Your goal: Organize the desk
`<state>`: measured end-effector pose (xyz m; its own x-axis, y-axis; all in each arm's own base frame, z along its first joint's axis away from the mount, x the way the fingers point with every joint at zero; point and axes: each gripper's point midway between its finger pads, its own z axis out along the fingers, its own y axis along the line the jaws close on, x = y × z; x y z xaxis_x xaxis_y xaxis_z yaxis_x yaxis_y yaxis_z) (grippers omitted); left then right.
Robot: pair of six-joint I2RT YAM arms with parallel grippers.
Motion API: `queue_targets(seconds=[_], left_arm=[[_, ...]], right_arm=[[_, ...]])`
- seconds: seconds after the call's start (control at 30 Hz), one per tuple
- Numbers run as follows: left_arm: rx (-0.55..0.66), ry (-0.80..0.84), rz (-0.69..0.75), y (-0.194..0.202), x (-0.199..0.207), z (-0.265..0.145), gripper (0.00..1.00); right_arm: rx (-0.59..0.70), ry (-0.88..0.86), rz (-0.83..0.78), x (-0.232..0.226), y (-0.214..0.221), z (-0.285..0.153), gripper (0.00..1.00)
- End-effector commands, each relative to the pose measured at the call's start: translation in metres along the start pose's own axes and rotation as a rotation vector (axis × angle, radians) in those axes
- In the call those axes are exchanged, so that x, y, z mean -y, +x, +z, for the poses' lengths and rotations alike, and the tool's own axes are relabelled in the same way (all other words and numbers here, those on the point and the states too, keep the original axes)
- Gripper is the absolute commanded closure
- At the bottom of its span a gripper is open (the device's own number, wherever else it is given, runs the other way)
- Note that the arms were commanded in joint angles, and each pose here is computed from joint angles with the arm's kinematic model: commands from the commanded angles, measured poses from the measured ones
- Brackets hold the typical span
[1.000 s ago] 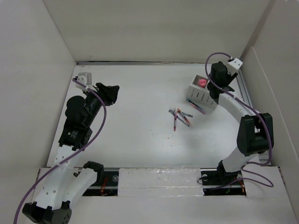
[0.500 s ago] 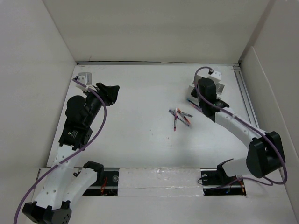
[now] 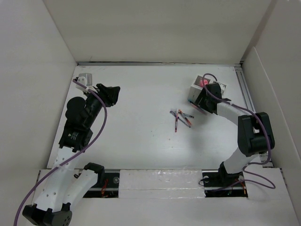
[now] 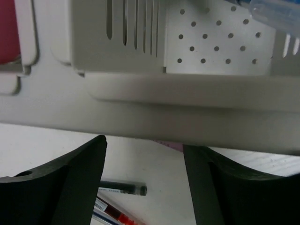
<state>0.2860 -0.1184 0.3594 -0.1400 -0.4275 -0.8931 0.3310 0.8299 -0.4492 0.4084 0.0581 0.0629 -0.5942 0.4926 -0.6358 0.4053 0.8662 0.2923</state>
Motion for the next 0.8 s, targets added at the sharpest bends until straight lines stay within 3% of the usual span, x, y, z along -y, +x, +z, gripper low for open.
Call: queue_targets(seconds=[0.0,0.33,0.43,0.53,0.63,0.77], left_arm=[[0.055,0.029,-0.001,-0.014,0.007,-0.005,0.63],[0.060,0.027,0.002,-0.016,0.007,-0.005,0.63],[0.067,0.020,0.005,-0.017,0.006,-0.006,0.63],[0.078,0.008,0.008,-0.020,0.005,-0.008,0.63],[0.079,0.005,0.013,-0.021,0.004,-0.009,0.63],[0.086,0.005,0.016,-0.022,0.005,-0.010,0.63]], right_arm=[[-0.030,-0.074,0.058,-0.012,-0.017,0.005,0.27],[-0.093,-0.049,0.028,-0.019,-0.020,0.020,0.24],[-0.156,-0.055,0.011,-0.025,-0.004,0.026,0.30],[-0.181,-0.044,-0.001,-0.027,0.002,0.027,0.29],[-0.214,-0.051,-0.023,-0.028,0.010,0.021,0.18],[-0.237,-0.050,-0.029,-0.026,0.015,0.017,0.16]])
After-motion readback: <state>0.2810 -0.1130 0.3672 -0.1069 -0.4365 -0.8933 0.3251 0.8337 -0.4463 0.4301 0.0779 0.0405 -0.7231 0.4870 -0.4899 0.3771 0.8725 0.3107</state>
